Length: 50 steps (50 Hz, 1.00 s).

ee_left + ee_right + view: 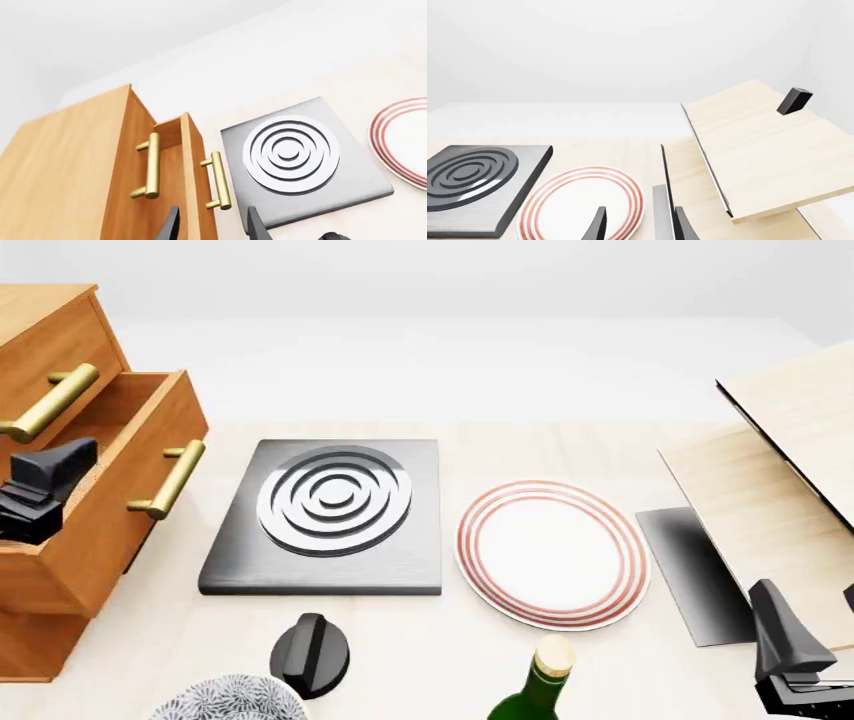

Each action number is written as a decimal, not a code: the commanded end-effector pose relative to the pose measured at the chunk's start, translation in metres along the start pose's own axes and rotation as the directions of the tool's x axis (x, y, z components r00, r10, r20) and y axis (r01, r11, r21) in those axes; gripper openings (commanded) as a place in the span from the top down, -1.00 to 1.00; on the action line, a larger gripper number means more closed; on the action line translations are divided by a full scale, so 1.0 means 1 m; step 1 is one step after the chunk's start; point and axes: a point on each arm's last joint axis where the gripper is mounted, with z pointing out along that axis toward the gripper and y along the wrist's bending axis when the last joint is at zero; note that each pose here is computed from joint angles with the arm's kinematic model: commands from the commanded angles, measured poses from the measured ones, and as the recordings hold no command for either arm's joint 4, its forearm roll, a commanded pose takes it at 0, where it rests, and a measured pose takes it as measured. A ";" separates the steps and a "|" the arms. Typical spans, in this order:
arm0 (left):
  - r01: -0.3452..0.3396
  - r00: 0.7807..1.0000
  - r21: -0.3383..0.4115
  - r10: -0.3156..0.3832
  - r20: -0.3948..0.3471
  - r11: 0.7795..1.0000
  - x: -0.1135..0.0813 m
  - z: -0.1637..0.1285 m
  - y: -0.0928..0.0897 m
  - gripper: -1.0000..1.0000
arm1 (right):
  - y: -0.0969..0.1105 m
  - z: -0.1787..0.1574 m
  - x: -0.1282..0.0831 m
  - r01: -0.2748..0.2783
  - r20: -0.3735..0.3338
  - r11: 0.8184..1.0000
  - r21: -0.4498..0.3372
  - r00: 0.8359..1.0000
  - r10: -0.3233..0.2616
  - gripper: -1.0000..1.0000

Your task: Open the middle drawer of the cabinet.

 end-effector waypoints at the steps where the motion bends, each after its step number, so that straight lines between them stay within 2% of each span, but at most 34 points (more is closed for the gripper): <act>1: 0.093 0.995 -0.049 -0.095 -0.026 0.994 -0.005 -0.001 0.009 -1.00 | 0.000 0.000 0.000 0.000 0.000 1.000 0.000 1.000 0.000 -1.00; 6: 0.107 0.993 -0.049 -0.109 -0.034 0.993 -0.006 0.000 0.010 -1.00 | 0.000 0.000 0.000 0.001 0.000 1.000 0.000 1.000 -0.001 -1.00; 7: 0.137 0.989 -0.066 -0.140 -0.045 0.988 -0.008 0.000 0.013 -1.00 | 0.000 0.000 0.000 0.000 0.000 1.000 0.000 1.000 0.000 -1.00; 9: 0.151 0.987 -0.084 -0.155 -0.046 0.985 -0.010 -0.001 0.016 -1.00 | 0.000 0.000 0.000 0.000 0.000 1.000 0.000 1.000 0.000 -1.00; 11: 0.151 0.987 -0.084 -0.155 -0.046 0.985 -0.010 -0.001 0.016 -1.00 | 0.000 0.000 0.000 0.000 0.000 1.000 0.000 1.000 0.000 -1.00; 12: 0.155 0.986 -0.116 -0.162 -0.049 0.981 -0.008 -0.002 0.019 -1.00 | 0.000 0.000 0.000 0.000 0.000 1.000 0.000 1.000 0.000 -1.00; 14: 0.155 0.986 -0.116 -0.162 -0.049 0.981 -0.008 -0.002 0.019 -1.00 | 0.000 0.000 0.000 0.000 0.000 1.000 0.000 1.000 0.000 -1.00; 15: 0.165 0.983 -0.140 -0.174 -0.053 0.976 -0.007 -0.002 0.023 -1.00 | 0.000 0.000 0.000 0.000 0.000 1.000 0.000 1.000 0.000 -1.00; 37: 0.233 0.964 -0.101 -0.243 -0.110 0.967 -0.004 0.017 0.019 -1.00 | 0.000 0.000 0.000 0.000 0.000 1.000 0.000 1.000 0.000 -1.00; 50: 0.271 0.950 -0.122 -0.286 -0.124 0.955 -0.001 0.025 0.022 -1.00 | 0.000 0.000 0.000 0.000 0.000 1.000 0.000 1.000 0.000 -1.00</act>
